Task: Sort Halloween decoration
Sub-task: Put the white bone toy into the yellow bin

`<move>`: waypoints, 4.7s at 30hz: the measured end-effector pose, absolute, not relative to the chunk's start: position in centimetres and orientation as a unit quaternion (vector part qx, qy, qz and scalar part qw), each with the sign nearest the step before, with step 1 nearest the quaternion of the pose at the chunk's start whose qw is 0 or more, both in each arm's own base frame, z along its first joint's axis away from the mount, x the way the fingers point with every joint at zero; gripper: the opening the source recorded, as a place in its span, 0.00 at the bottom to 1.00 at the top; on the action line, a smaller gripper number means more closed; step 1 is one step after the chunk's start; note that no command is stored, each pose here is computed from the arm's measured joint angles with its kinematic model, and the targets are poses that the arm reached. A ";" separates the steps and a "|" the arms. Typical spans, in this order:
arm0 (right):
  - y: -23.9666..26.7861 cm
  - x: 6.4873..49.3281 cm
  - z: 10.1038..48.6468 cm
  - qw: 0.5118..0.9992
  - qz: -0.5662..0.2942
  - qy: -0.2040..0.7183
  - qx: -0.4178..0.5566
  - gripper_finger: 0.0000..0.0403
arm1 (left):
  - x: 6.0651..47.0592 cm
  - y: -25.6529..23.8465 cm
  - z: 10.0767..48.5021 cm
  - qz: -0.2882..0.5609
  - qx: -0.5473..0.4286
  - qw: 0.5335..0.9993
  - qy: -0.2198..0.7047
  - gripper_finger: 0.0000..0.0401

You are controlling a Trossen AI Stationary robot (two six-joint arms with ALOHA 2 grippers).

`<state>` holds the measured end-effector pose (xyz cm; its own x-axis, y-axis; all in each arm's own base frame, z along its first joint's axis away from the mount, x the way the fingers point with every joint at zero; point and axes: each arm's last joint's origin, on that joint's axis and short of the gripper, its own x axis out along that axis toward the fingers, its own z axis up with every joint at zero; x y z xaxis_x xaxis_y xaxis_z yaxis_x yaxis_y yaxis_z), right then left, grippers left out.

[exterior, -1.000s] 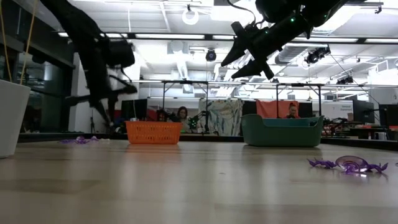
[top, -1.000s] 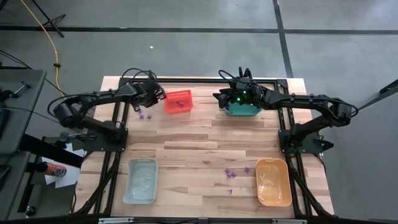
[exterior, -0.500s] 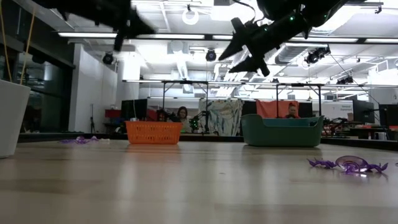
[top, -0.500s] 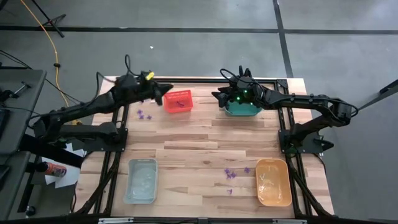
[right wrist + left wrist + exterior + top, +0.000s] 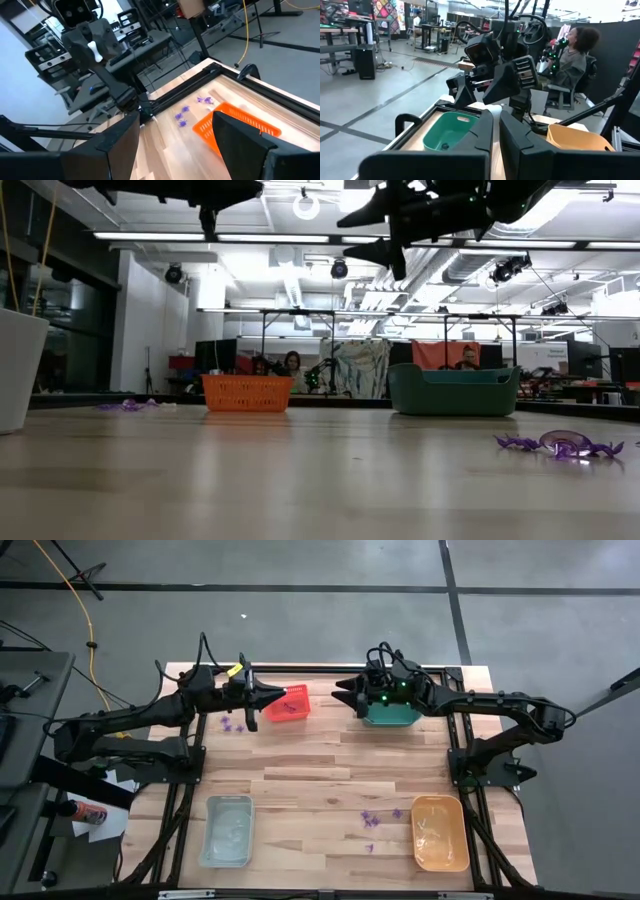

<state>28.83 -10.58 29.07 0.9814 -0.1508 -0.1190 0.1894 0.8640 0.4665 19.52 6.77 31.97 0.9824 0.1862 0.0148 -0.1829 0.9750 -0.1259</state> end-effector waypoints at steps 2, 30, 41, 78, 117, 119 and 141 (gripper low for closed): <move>-10.6 28.8 29.1 0.965 -0.092 0.039 0.241 0.61 | 19.5 6.8 32.0 0.093 -0.062 0.994 -0.013 0.01; -12.4 28.6 39.9 0.965 -0.049 -0.114 0.232 0.61 | 35.5 -2.9 21.0 -0.087 -0.092 0.988 0.084 0.01; -11.6 27.7 45.7 0.974 -0.008 -0.100 0.201 0.61 | 45.7 -8.2 18.5 -0.137 -0.088 0.984 0.072 0.01; -11.3 26.8 47.4 0.984 -0.035 -0.041 0.171 0.61 | 57.0 -11.3 14.9 -0.107 -0.042 0.980 0.164 0.43; -8.8 30.0 38.3 0.919 -0.110 0.314 0.211 0.61 | 18.1 2.8 33.6 0.014 -0.061 0.996 -0.060 0.40; -8.7 30.6 36.5 0.901 -0.116 0.371 0.194 0.61 | 18.0 2.8 33.7 0.017 -0.076 0.995 -0.063 0.40; -6.2 26.5 30.7 0.935 -0.079 0.286 0.193 0.61 | 20.1 3.6 31.9 0.084 -0.118 0.989 -0.017 0.40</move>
